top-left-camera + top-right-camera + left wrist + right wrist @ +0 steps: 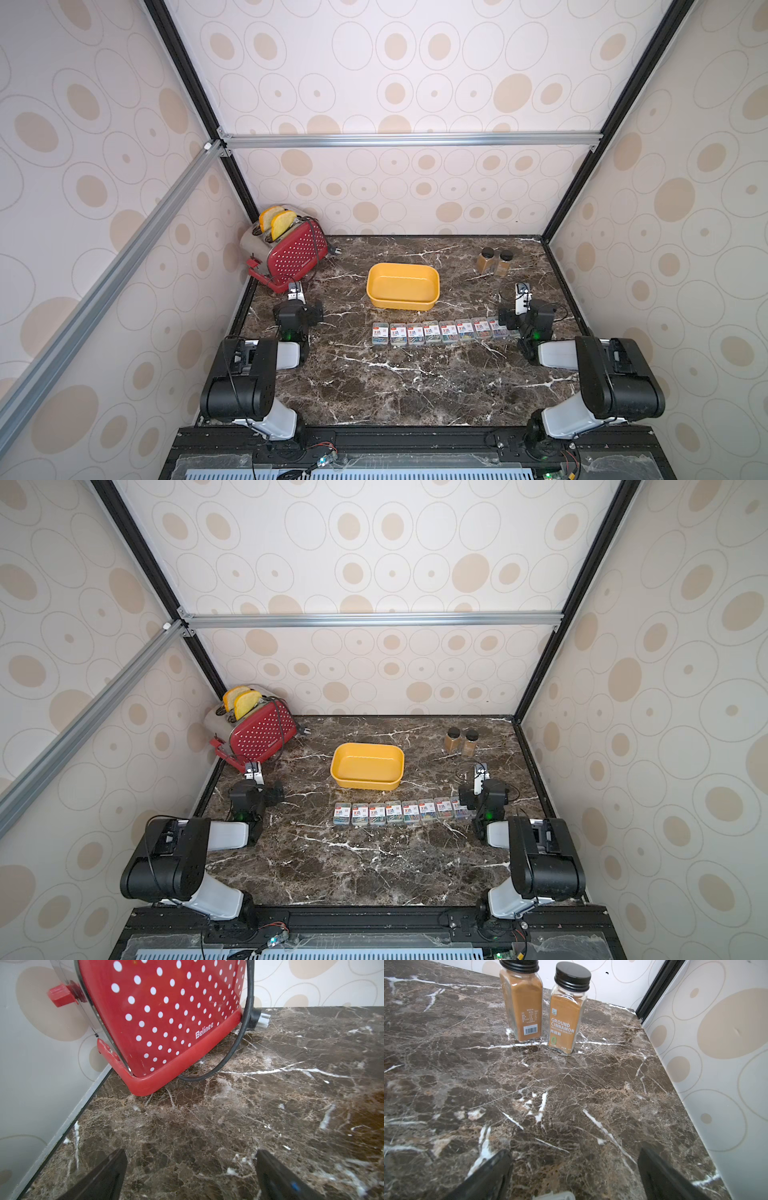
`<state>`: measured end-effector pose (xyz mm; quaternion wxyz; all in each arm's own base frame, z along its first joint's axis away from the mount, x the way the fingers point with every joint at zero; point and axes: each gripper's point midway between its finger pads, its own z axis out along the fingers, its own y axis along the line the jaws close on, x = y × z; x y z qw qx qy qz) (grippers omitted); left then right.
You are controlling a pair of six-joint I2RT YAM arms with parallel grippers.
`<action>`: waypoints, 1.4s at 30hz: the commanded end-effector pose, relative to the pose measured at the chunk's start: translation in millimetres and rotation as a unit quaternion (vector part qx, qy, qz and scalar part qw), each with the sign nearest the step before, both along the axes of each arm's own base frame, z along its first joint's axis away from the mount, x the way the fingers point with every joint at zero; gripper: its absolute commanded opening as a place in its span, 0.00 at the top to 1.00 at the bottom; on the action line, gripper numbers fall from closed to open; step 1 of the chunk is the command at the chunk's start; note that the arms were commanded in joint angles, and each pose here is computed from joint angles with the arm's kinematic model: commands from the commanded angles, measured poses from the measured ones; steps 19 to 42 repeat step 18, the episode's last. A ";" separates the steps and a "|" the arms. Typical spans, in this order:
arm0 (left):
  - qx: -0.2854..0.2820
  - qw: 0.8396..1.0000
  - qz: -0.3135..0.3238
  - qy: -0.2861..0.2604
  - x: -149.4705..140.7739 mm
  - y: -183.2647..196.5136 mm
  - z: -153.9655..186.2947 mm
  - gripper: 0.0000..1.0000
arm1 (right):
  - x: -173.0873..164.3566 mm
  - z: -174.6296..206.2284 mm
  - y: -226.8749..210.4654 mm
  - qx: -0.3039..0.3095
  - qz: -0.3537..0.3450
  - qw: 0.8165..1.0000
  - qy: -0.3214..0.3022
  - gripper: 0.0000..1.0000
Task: Take the paper clips out of the storage box
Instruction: Reset both arms
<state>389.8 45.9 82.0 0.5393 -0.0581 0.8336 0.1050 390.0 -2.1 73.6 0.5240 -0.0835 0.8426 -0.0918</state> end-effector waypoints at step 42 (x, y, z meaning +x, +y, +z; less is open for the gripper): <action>0.010 1.000 0.001 -0.021 8.7 0.6 14.7 0.01 | 5.9 9.1 0.2 0.002 0.001 1.000 -0.015 0.00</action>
